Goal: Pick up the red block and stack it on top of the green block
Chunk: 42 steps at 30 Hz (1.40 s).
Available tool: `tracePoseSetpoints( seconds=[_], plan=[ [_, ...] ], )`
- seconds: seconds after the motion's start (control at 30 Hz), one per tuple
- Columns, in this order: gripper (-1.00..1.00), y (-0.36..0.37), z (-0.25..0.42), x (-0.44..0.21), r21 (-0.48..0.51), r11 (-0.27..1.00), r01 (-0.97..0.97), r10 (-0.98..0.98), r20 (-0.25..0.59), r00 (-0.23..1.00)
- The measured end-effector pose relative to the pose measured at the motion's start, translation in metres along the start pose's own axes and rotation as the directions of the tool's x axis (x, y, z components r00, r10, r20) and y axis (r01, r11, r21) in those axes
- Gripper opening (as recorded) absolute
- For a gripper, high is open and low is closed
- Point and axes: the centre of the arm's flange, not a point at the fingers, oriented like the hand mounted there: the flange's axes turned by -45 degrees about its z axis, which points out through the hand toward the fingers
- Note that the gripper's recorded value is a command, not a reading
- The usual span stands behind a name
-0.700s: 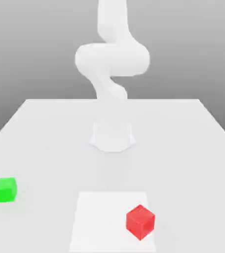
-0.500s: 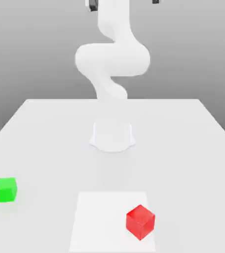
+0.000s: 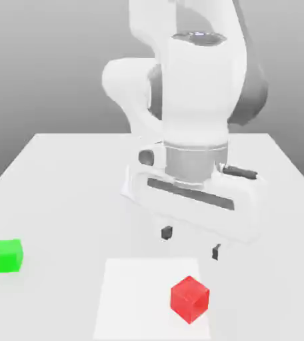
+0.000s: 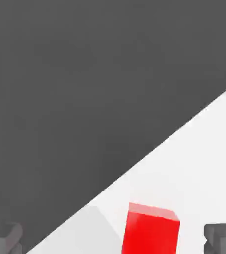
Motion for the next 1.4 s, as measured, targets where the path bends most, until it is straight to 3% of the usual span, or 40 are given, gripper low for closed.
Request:
tracePoseSetpoints(
  seconds=[0.2, 0.23, 0.47, 0.67, 0.87, 1.1, 1.3, 1.33, 1.4],
  plan=[
    [0.00, 0.010, 0.083, -0.015, -0.047, 0.997, -0.067, 0.069, 0.041, 0.997],
    [-1.00, 0.011, 0.095, -0.016, -0.047, 0.997, -0.067, 0.069, 0.042, 0.997],
    [-1.00, 0.011, 0.098, -0.017, -0.046, 0.997, -0.067, 0.069, 0.041, 0.997],
    [-1.00, 0.017, 0.040, -0.004, -0.049, 0.994, -0.096, 0.097, 0.038, 0.995],
    [-1.00, 0.140, 0.022, 0.103, -0.067, 0.894, -0.442, 0.444, 0.007, 0.896],
    [-1.00, 0.362, -0.006, 0.164, -0.063, 0.551, -0.832, 0.833, -0.017, 0.553],
    [-1.00, 0.377, 0.048, 0.162, -0.060, 0.526, -0.848, 0.849, -0.016, 0.528],
    [1.00, 0.378, 0.055, 0.161, -0.060, 0.526, -0.848, 0.849, -0.016, 0.528],
    [1.00, 0.378, 0.055, 0.161, -0.060, 0.526, -0.848, 0.849, -0.016, 0.528]
  ],
)
